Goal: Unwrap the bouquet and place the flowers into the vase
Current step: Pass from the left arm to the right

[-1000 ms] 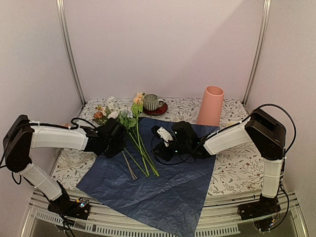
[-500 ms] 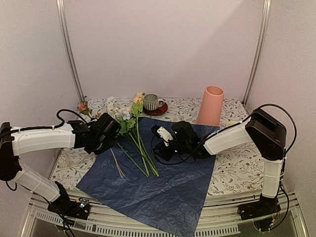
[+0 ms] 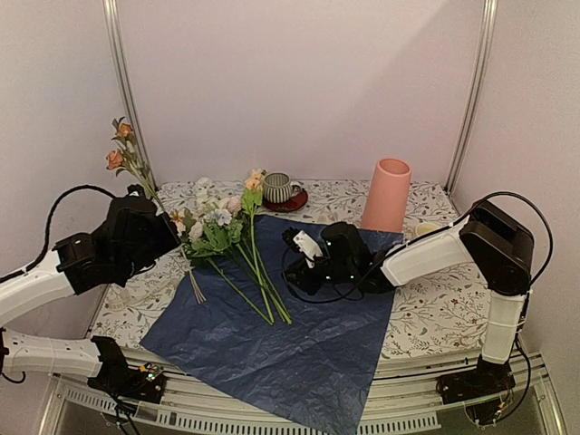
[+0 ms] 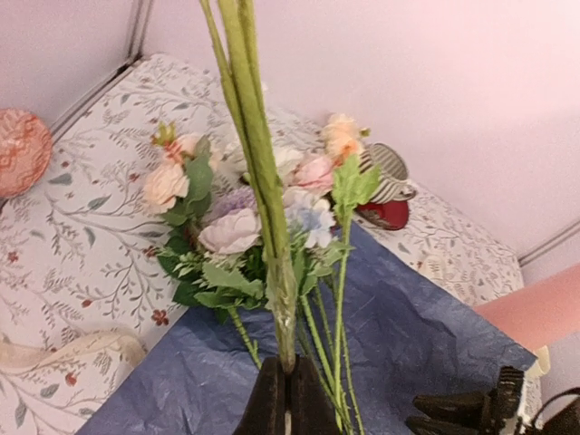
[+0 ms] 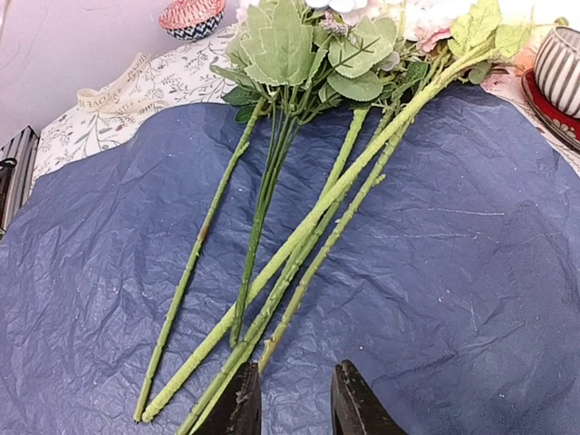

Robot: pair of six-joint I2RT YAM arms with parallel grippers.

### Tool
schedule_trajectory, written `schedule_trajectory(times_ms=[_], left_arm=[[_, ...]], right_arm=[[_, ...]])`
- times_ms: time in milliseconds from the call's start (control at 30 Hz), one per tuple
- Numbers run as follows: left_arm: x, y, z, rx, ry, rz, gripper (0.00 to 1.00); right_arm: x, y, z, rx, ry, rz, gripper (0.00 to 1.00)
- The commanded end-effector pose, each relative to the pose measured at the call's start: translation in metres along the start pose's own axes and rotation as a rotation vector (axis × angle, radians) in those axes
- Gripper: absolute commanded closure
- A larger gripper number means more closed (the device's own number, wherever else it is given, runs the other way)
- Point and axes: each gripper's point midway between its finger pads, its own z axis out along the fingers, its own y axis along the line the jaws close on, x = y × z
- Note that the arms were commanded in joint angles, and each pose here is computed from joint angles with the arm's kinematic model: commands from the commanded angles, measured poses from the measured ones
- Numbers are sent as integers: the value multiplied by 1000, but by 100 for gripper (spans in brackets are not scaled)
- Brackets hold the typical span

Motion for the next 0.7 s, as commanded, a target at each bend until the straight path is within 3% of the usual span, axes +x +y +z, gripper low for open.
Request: schedule_trajectory(times_ms=[0,167,667], left_arm=[[-15,-39,-22,282,-83,118,100],[-22,-88,-68,699,-186,198,100],[7,-148,-100,1088,-219,425,100]], right_arm=[[-19,6,-13,-2,-67,-11,73],[-41,16,-32,-38,-128,-13,73],[-175,63,-132,-192,-445,-57,64]])
